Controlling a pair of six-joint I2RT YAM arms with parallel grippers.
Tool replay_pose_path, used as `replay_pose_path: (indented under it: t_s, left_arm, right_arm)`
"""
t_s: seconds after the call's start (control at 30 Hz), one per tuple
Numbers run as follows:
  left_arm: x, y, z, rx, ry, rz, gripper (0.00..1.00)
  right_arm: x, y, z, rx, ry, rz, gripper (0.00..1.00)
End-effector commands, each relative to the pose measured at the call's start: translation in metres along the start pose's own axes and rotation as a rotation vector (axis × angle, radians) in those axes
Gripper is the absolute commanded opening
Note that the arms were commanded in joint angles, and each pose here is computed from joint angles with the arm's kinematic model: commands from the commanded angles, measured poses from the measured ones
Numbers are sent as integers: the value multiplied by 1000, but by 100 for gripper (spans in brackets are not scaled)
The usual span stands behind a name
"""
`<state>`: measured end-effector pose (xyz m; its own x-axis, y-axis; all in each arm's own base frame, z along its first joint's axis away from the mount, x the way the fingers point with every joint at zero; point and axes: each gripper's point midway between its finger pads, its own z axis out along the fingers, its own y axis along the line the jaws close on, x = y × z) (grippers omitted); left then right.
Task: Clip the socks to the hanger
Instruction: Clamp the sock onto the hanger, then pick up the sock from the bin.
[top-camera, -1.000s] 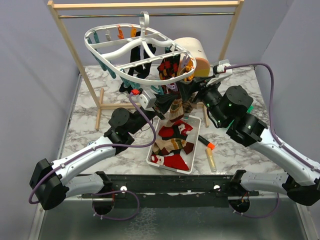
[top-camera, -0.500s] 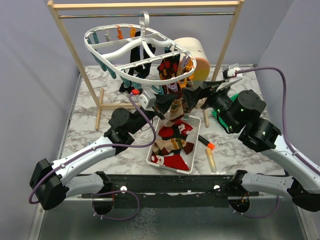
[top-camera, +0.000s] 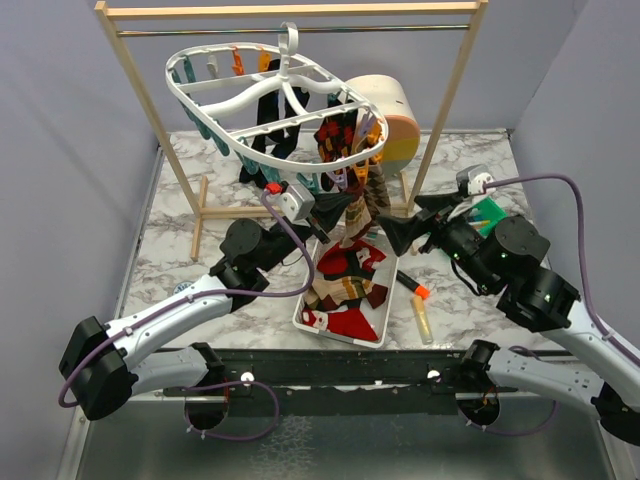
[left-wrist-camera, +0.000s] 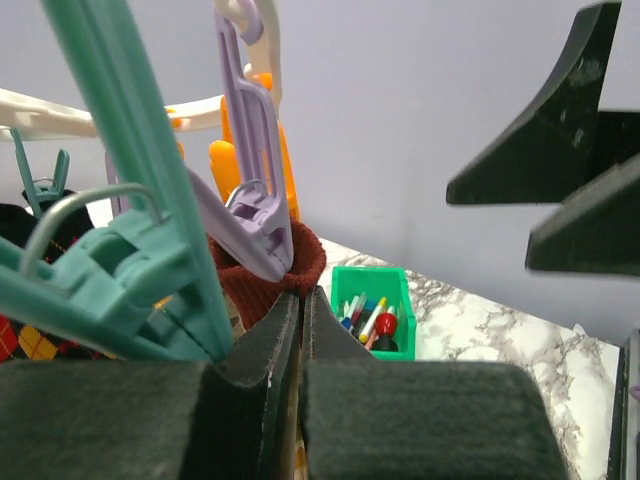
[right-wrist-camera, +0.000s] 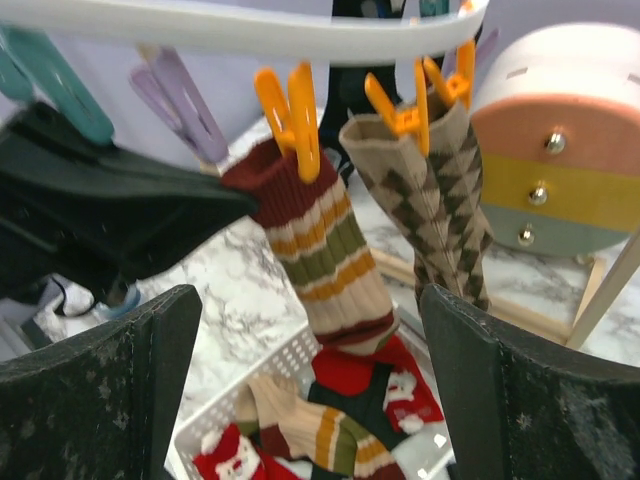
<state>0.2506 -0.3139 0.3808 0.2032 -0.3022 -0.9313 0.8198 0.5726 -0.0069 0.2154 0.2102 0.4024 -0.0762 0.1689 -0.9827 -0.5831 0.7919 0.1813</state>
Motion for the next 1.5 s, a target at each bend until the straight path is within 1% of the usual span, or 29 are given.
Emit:
replay_pose_path:
  t_s: [0.0,0.07,0.23,0.33,0.57,0.7,0.83,0.97,1.07,1.13,1.2,1.27,1.37,1.47]
  left_arm:
    - [-1,1,-4,-15,-14,-11,0]
    - [1,1,-4,-14,-10,-12,5]
    - [3,0,-3,-9,-4,-9,24]
    - [5,0,-5,-9,-1,-7,33]
    - [11,1,-15,-18,9,-6,47]
    - [14,2,-22,-25,19,-2,54]
    - [21,2,-38,-39,42,-10,61]
    - [30,6,-64,-84,63,-45,73]
    - [40,13,-87,-139,82,-64,82]
    - [47,19,-102,-182,97,-70,85]
    - [54,24,-116,-224,112,-73,86]
    - [58,32,-129,-275,117,-75,86]
    - [52,40,-141,-333,105,-84,86]
    - [39,48,-150,-385,92,-68,86]
  right_arm:
    - [33,4,-9,-55,63,-26,96]
    - [43,0,-12,-45,72,-21,96]
    - [56,-7,-15,-18,71,0,96]
    - [68,-8,-13,-14,86,0,95]
    - [90,-7,-5,-17,158,-23,95]
    - [104,-6,-5,-26,222,-47,95]
    - [127,-3,-7,-56,305,-61,92]
    - [155,3,-16,-108,387,-51,89]
    - [181,9,-23,-151,450,-30,84]
    - [198,13,-26,-183,492,-16,80]
    - [221,18,-27,-218,539,-6,73]
    - [238,22,-24,-235,575,8,69]
    - [251,31,-11,-267,576,25,65]
    - [256,40,6,-305,554,28,63]
